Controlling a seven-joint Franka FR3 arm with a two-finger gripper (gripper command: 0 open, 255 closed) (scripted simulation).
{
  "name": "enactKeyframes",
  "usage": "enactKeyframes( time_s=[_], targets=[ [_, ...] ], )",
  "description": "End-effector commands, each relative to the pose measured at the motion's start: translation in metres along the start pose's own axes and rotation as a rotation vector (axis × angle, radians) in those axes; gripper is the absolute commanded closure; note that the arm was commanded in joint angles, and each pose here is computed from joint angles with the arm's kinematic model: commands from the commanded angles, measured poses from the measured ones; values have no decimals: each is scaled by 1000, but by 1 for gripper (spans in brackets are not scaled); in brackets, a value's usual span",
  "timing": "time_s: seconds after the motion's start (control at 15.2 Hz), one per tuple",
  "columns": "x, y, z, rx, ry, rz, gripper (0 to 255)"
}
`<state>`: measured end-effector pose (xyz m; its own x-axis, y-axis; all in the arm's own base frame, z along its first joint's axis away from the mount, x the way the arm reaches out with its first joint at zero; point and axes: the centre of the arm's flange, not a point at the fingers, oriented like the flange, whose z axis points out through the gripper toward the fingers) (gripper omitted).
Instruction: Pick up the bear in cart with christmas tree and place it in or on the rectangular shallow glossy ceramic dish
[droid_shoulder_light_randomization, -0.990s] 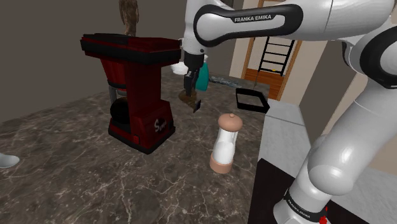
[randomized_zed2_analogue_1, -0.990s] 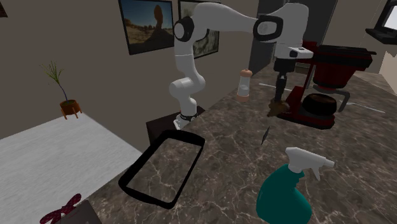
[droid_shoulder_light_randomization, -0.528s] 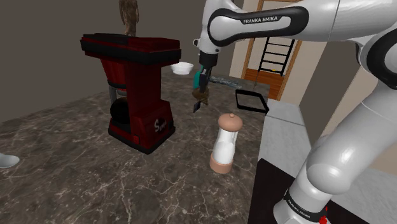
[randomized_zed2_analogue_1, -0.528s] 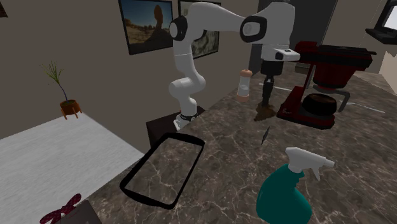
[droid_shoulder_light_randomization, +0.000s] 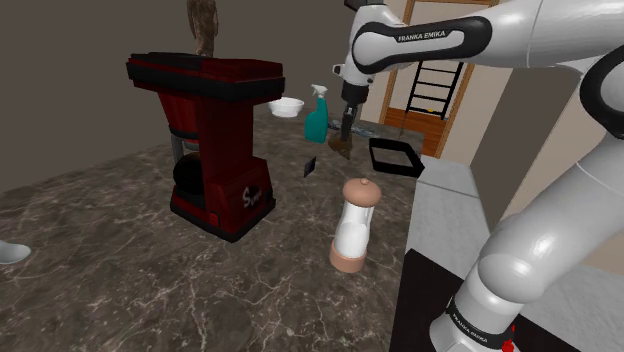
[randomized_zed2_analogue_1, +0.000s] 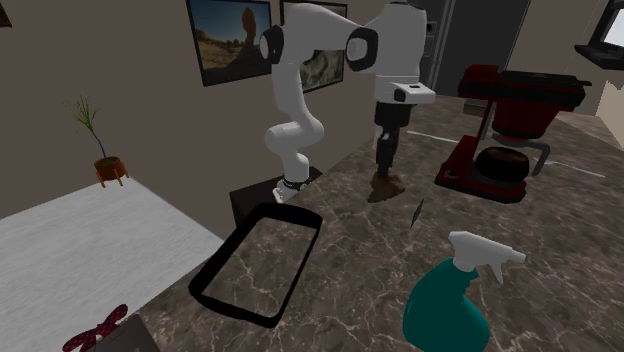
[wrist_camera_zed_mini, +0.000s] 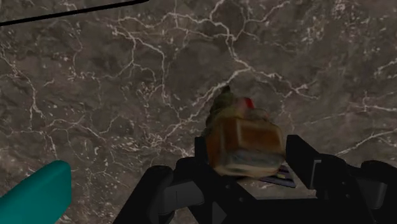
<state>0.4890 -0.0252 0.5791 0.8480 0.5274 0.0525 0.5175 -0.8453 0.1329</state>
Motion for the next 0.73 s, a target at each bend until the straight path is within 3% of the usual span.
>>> enactKeyframes(
  time_s=[0.0, 0.66],
  targets=[
    [-15, 19, 2, 0, 0, -2, 255],
    [-94, 124, 16, 0, 0, -2, 255]
  ],
)
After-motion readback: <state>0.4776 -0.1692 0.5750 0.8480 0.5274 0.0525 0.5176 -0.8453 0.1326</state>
